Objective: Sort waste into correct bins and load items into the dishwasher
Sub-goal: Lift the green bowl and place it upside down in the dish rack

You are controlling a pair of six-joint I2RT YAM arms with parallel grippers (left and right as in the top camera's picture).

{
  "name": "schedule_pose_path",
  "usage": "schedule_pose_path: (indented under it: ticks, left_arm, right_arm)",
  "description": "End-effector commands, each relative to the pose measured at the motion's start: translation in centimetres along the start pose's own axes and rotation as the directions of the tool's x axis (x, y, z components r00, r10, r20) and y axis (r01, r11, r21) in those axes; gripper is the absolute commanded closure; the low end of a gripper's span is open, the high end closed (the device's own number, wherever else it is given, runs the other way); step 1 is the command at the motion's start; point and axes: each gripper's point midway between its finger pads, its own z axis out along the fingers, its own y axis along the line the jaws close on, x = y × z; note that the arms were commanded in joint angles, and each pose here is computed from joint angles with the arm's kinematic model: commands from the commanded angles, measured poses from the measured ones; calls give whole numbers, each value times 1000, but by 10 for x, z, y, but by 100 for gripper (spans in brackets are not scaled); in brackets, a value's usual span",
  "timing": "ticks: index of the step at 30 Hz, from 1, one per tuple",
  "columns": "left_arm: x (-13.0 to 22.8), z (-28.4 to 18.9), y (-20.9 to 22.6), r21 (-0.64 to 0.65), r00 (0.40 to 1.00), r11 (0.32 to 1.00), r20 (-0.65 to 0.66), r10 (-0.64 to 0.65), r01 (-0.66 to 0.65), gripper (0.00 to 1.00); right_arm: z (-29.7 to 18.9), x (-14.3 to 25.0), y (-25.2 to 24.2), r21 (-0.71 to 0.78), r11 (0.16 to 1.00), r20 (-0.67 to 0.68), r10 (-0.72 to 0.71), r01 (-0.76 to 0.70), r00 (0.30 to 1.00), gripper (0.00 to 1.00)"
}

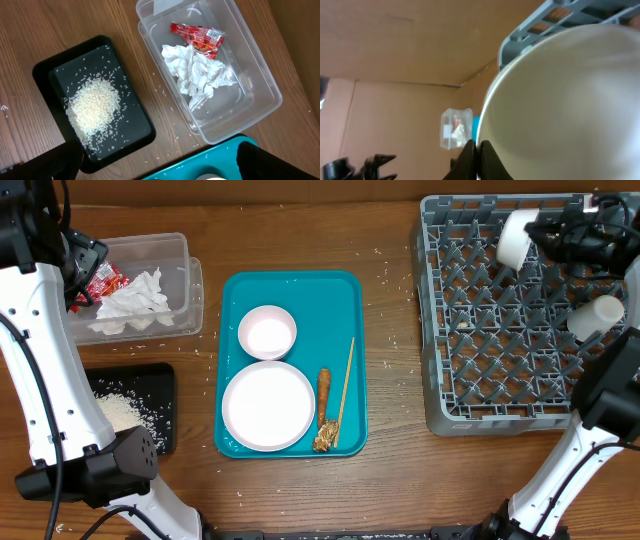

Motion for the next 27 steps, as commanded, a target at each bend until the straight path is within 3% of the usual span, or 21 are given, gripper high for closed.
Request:
schedule_pose_path:
  ticks: [1, 10, 13, 16, 24, 27]
  left_arm:
    - [1, -5, 0, 7, 1000, 1000, 7, -9, 9, 0]
    - [1, -5, 0, 7, 1000, 1000, 7, -9, 9, 0]
    - [1, -4, 0, 7, 1000, 1000, 7, -9, 9, 0]
    - [1, -5, 0, 7, 1000, 1000, 7, -9, 9, 0]
    - [1, -4, 0, 7, 1000, 1000, 7, -9, 9, 0]
    - [1, -5, 0, 7, 1000, 1000, 7, -9, 9, 0]
  right_arm:
    - [-4, -2, -1, 24, 1000, 14, 2, -2, 1000, 96]
    - [-37, -15, -22, 82, 995, 87, 42, -49, 995, 95]
    - [-52, -21, -33, 122, 989, 127, 68, -83, 990, 87]
    - [-67, -23, -48, 205, 970, 163, 99, -132, 982, 85]
    - [-115, -24, -66, 518, 824, 274, 95, -231, 957, 85]
    - [-157, -26, -64, 688, 656, 383, 37, -311, 923, 81]
